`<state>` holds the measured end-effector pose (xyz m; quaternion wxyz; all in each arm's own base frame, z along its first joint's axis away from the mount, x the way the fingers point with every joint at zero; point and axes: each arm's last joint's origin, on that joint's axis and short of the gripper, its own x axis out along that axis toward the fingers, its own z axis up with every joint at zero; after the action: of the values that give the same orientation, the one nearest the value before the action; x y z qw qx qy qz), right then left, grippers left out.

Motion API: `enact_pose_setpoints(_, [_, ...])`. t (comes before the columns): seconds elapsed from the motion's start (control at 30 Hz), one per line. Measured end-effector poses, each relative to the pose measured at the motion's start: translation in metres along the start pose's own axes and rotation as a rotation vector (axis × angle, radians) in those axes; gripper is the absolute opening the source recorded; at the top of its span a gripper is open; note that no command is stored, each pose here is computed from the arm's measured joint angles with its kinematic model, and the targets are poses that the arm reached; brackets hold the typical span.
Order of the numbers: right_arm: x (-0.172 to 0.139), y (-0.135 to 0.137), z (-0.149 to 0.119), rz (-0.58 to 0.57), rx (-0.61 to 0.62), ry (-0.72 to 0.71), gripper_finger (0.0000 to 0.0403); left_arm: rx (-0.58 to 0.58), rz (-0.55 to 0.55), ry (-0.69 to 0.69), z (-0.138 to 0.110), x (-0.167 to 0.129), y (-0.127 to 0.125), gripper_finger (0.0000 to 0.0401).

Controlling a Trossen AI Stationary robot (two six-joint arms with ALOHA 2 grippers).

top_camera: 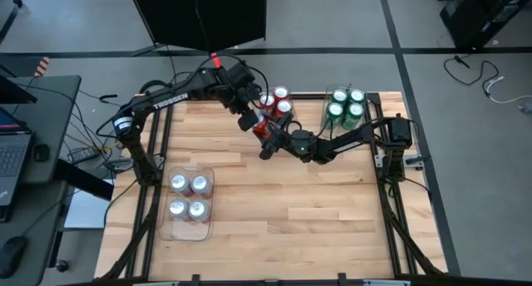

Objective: Sort soda cans
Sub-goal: Put the orange soda can into the top left transparent bin

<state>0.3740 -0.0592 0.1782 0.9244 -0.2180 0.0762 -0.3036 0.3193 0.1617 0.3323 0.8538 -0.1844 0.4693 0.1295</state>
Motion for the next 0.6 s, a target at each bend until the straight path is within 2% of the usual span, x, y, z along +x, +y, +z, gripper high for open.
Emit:
enact_pose_setpoints(0.1, [0.0,0.0,-0.0001,0.0,-0.001,0.001,0.0288,-0.014,-0.003,0.0,0.0,0.0002,-0.0009,0.0239])
enact_pose_setpoints(0.17, [0.0001,-0.0002,-0.0002,-0.001,-0.002,0.001,0.0288,-0.018,-0.009,0.002,-0.0002,0.0002,-0.0011,0.0204])
enact_pose_setpoints(0.23, [0.0001,-0.0002,-0.0003,-0.001,-0.002,0.002,0.0288,-0.02,-0.023,0.004,-0.0003,0.0001,-0.0014,0.0155])
enact_pose_setpoints(0.37, [0.0001,-0.0003,-0.0005,-0.001,-0.003,0.002,0.0288,-0.006,-0.051,0.007,-0.0006,0.0,-0.0022,0.0033])
enact_pose_setpoints(0.4, [0.0001,-0.0003,-0.0005,-0.001,-0.003,0.002,0.0288,0.002,-0.052,0.007,-0.0006,-0.0001,-0.0022,0.0017])
enact_pose_setpoints(0.6, [0.0002,-0.0005,-0.0008,-0.002,-0.003,0.004,0.0289,0.01,-0.062,0.012,-0.0011,-0.0002,-0.0027,0.0014])
